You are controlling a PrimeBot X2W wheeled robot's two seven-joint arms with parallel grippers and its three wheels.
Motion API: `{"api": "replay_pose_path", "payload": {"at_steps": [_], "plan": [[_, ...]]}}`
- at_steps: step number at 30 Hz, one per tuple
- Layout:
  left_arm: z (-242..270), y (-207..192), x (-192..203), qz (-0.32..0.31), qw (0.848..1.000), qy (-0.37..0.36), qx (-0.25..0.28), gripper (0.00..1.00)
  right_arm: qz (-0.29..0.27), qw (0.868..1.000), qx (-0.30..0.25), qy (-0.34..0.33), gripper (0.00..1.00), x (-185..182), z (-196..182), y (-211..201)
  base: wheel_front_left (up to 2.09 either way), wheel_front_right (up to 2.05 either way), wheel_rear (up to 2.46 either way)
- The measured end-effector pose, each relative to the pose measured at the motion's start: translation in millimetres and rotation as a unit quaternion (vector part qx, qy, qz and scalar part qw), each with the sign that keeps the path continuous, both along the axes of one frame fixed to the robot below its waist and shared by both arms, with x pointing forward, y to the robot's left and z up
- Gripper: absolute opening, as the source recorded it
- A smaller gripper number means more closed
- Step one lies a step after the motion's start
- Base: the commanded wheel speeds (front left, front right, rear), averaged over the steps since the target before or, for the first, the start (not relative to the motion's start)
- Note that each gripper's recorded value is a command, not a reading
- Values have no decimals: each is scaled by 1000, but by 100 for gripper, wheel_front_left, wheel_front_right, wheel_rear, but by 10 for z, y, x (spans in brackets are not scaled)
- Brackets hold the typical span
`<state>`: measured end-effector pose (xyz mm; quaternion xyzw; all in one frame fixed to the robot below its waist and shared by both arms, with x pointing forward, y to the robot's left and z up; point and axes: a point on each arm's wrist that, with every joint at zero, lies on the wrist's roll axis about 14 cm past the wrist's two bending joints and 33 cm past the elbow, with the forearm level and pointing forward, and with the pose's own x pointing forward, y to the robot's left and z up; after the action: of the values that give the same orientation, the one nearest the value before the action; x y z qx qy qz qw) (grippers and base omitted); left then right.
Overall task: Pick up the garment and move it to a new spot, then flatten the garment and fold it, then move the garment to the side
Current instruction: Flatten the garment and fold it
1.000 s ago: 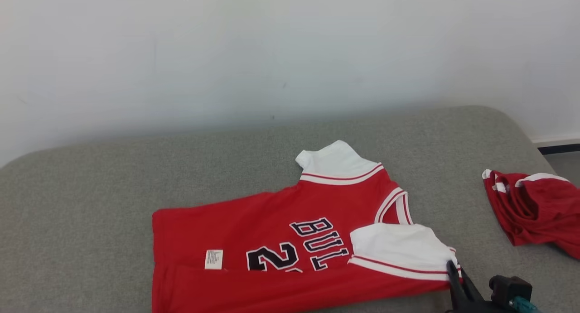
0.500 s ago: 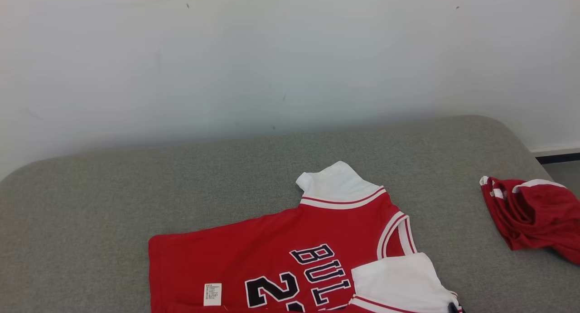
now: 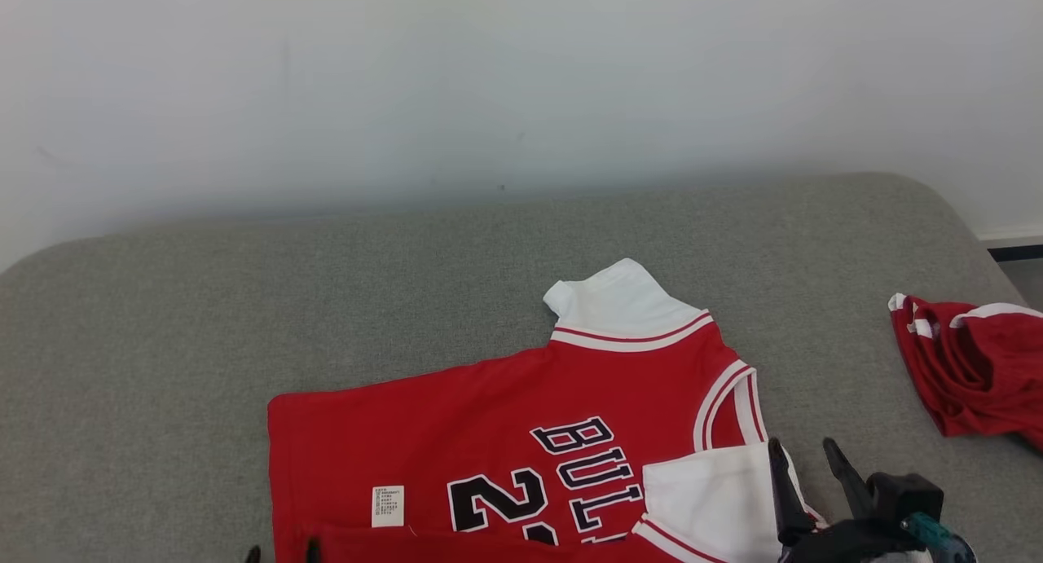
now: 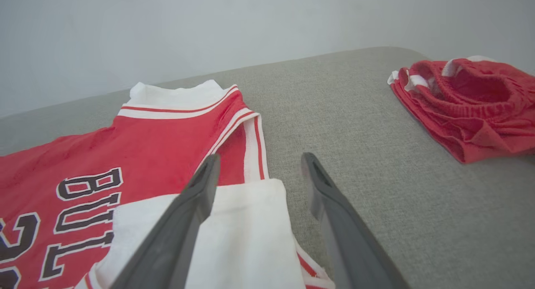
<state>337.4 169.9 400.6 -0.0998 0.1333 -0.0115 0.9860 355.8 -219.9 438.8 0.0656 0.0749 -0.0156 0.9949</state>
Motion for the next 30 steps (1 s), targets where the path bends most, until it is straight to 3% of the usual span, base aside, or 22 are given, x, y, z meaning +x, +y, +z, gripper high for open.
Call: {"api": "replay_pose_path", "payload": {"at_steps": [12, 23, 30], "plan": [[240, -27, 740, -30, 999, -28, 31, 100, 53, 998, -29, -25, 100, 660, 248, 266, 0, 0, 0], [144, 115, 1266, -66, 993, 46, 87, 100, 91, 993, -73, -22, 100, 1365, 436, 365, 0, 0, 0], [107, 101, 1407, -85, 987, 111, 81, 100, 105, 992, -71, 20, 100, 1607, 430, 454, 0, 0, 0]]}}
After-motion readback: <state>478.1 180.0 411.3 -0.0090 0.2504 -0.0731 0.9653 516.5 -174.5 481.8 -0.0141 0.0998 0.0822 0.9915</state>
